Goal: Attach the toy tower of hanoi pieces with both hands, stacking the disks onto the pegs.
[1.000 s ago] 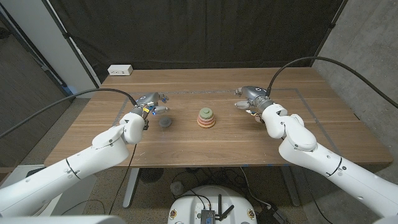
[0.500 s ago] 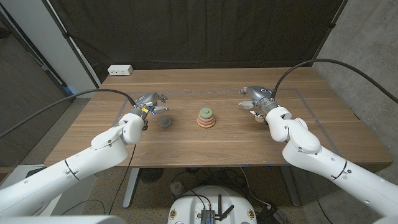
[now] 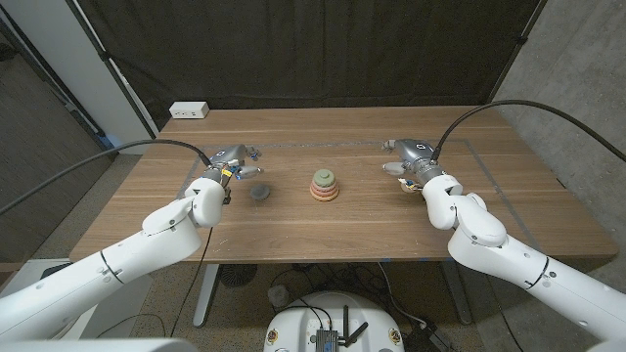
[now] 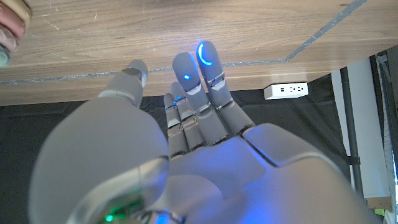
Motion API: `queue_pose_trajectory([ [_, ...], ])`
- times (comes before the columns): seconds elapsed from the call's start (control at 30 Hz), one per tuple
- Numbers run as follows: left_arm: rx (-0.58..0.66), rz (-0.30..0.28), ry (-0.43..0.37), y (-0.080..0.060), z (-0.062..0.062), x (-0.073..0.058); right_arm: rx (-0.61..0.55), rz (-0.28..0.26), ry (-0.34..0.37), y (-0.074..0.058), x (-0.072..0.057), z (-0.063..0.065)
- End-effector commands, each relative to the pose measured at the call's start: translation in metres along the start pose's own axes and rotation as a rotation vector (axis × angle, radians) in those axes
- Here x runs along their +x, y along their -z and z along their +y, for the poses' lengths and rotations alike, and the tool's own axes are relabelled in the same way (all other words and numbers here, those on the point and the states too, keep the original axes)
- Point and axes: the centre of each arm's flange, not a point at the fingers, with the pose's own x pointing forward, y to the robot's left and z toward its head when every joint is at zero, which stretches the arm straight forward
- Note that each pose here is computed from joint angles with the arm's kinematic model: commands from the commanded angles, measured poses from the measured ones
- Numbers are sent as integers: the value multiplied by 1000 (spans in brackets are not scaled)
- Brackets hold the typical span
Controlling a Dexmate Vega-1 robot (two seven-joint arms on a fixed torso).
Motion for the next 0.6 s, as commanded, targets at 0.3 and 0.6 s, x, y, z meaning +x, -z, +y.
queue_pose_trajectory([
  [0.3,23,-2,24,-5,-4,5,0,29,2,15,-4,11],
  [0.6,82,-5,71,-5,6,3,7,15,-1,13,-3,13],
])
